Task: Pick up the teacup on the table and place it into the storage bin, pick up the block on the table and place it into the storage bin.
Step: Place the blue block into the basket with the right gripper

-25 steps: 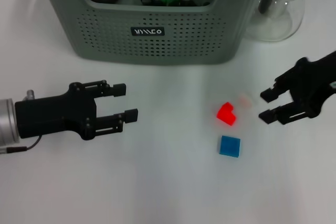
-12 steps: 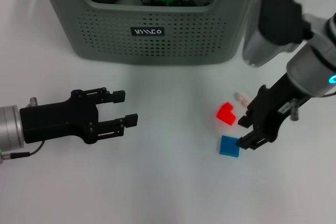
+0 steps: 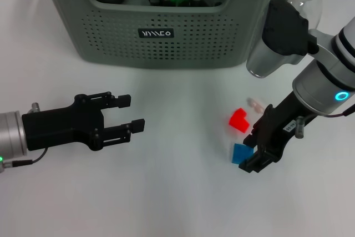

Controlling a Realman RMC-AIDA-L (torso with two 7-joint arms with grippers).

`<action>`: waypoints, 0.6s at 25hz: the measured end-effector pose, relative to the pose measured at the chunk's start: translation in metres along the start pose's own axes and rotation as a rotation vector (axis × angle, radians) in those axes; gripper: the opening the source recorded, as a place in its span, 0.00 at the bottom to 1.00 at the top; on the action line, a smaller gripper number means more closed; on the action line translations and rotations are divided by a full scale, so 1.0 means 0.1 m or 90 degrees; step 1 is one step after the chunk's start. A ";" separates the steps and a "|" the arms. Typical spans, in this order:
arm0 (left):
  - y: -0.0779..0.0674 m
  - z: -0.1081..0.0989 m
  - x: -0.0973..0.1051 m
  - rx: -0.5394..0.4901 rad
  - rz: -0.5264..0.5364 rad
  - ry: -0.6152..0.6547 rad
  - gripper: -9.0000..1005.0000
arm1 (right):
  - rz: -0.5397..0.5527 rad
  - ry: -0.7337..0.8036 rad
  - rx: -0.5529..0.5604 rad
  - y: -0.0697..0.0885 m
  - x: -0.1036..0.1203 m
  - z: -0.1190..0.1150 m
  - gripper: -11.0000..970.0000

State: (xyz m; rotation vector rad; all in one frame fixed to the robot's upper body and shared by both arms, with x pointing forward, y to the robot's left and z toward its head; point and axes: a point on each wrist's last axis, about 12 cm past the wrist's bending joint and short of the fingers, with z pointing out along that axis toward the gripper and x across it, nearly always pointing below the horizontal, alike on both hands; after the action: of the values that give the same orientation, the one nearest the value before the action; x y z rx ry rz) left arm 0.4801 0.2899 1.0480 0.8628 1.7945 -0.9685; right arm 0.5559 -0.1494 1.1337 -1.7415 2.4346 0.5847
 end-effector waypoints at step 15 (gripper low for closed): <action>0.02 0.02 0.05 -0.015 -0.006 0.008 0.67 | -0.008 0.005 0.051 -0.05 -0.04 0.12 0.60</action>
State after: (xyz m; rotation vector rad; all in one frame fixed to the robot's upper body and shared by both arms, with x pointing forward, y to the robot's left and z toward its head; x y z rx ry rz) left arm 0.4809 0.2895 1.0427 0.8486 1.8189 -0.9479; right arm 0.5599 -0.1423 1.1224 -1.7308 2.4144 0.4732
